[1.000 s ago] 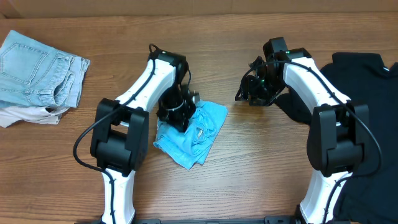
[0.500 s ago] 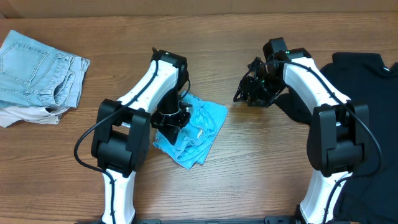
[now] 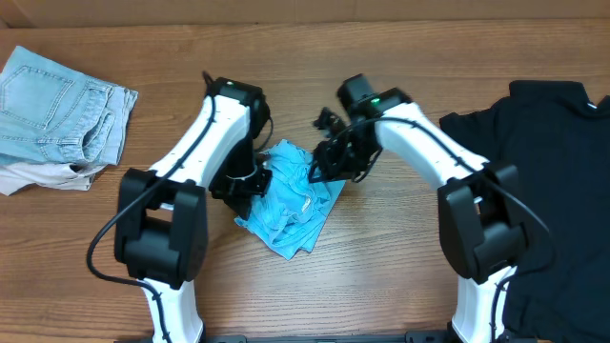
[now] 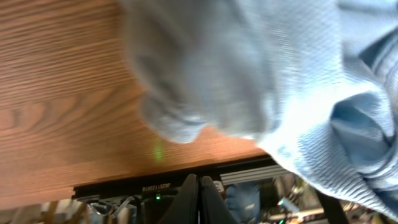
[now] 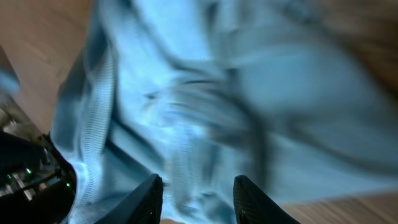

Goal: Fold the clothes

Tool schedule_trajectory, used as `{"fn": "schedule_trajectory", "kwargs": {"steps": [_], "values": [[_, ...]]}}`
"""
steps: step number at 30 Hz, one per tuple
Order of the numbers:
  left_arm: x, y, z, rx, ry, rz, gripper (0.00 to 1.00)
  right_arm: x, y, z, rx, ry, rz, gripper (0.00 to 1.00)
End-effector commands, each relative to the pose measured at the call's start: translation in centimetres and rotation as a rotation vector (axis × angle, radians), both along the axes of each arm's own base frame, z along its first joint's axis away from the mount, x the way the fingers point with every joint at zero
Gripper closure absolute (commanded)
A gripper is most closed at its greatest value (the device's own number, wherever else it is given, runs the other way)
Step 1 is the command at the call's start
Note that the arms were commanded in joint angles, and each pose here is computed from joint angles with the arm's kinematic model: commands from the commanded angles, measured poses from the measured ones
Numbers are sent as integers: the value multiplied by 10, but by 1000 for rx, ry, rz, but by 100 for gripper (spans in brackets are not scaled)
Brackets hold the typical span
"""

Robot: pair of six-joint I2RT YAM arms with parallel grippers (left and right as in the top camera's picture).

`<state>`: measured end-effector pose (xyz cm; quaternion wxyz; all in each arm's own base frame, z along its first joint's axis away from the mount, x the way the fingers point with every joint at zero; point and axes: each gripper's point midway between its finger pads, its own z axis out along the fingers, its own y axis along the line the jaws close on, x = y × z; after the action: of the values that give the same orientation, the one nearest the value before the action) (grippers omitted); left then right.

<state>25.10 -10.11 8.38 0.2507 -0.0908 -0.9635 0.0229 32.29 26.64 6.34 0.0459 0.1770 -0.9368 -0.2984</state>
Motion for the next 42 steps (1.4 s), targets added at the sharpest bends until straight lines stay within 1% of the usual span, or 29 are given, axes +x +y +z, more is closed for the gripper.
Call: {"fn": "schedule_trajectory", "kwargs": {"steps": [1,2,3,4,5,6,7,8,9,10,11,12,15,21,24,27,28,31,33,34,37,38,40,41,42], "values": [[13,22,23,-5,-99,116,96,-4,7,-15,-96,-29,-3,58],[16,22,29,-45,-120,133,96,-3,7,-19,-132,-37,-19,54],[20,19,36,-100,-143,145,96,-2,8,-24,-167,-50,-30,46],[26,15,45,-170,-177,156,96,-2,8,-29,-197,-61,-33,43],[32,9,59,-263,-231,163,96,-2,10,-35,-222,-79,-21,42],[37,6,69,-320,-273,165,96,-2,13,-41,-236,-83,-19,43],[44,3,85,-393,-349,166,96,-3,13,-48,-260,-75,-34,50],[48,4,93,-417,-392,163,95,-3,12,-50,-272,-69,-47,57],[52,6,100,-423,-439,163,93,-4,12,-52,-274,-64,-48,62],[55,9,105,-423,-474,162,92,-3,11,-52,-272,-60,-56,69],[56,10,109,-426,-499,160,90,-2,10,-51,-271,-54,-65,81],[58,10,114,-430,-524,156,87,-1,8,-49,-273,-46,-78,86],[60,8,117,-437,-550,136,78,9,-3,-36,-292,-50,-109,94],[65,2,102,-418,-524,96,75,36,-23,10,-280,-118,-135,96],[67,-4,94,-419,-503,84,75,42,-31,23,-278,-127,-144,89],[67,-10,85,-420,-471,71,75,48,-45,22,-309,-136,-159,87],[66,-13,81,-419,-457,67,74,52,-52,21,-332,-145,-171,87],[64,-22,70,-417,-412,48,75,60,-68,19,-377,-166,-199,91],[63,-28,63,-416,-387,36,75,65,-77,18,-392,-169,-218,91],[62,-30,59,-415,-374,29,76,66,-81,18,-396,-168,-227,87],[59,-36,50,-409,-336,18,81,70,-92,18,-398,-157,-255,62],[58,-37,48,-403,-326,30,81,70,-95,18,-394,-145,-261,59],[58,-38,47,-394,-322,42,81,64,-96,19,-373,-109,-259,59],[58,-37,47,-389,-323,43,81,61,-93,20,-348,-98,-237,58],[59,-36,46,-381,-323,47,80,57,-86,22,-304,-90,-196,55]]}}
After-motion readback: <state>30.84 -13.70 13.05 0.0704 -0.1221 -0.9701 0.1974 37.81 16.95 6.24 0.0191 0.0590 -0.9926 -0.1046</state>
